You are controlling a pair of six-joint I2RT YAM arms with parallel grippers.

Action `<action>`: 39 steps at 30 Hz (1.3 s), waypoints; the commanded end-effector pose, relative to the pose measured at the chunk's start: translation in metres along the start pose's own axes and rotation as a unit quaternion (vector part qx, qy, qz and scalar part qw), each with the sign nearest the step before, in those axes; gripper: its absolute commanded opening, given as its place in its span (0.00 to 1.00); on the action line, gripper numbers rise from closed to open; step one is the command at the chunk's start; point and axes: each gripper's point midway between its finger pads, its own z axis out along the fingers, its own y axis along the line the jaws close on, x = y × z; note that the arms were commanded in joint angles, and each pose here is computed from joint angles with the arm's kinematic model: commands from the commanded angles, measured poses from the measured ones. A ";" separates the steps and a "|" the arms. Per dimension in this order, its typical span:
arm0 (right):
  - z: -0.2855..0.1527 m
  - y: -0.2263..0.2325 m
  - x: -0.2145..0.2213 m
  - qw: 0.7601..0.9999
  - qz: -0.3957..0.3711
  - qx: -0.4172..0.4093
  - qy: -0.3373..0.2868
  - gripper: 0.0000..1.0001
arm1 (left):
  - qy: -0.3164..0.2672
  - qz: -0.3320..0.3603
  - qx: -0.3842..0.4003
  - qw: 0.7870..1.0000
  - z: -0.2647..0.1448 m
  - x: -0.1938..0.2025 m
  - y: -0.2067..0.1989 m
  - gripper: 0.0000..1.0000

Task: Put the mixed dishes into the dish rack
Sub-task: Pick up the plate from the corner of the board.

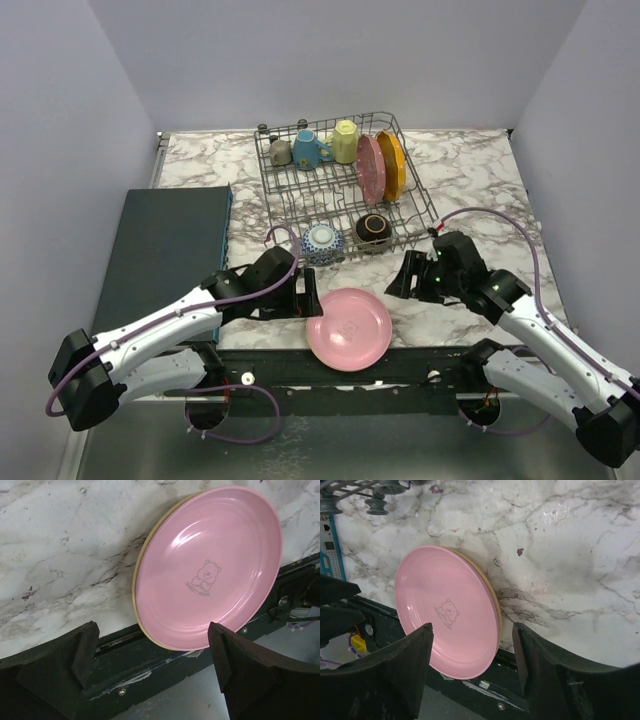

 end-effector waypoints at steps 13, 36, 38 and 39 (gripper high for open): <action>0.040 -0.009 0.040 0.995 0.033 -0.001 0.093 0.49 | 0.017 -0.029 -0.009 0.999 0.032 0.024 0.014 0.99; 0.062 -0.028 0.067 0.987 0.020 0.040 0.151 0.32 | 0.035 -0.013 -0.023 0.999 0.052 0.033 0.025 0.79; 0.063 -0.028 0.067 0.987 0.019 0.042 0.153 0.30 | 0.038 -0.012 -0.023 0.999 0.054 0.034 0.025 0.78; 0.063 -0.028 0.067 0.987 0.016 0.043 0.154 0.29 | 0.040 -0.013 -0.023 0.999 0.055 0.035 0.025 0.77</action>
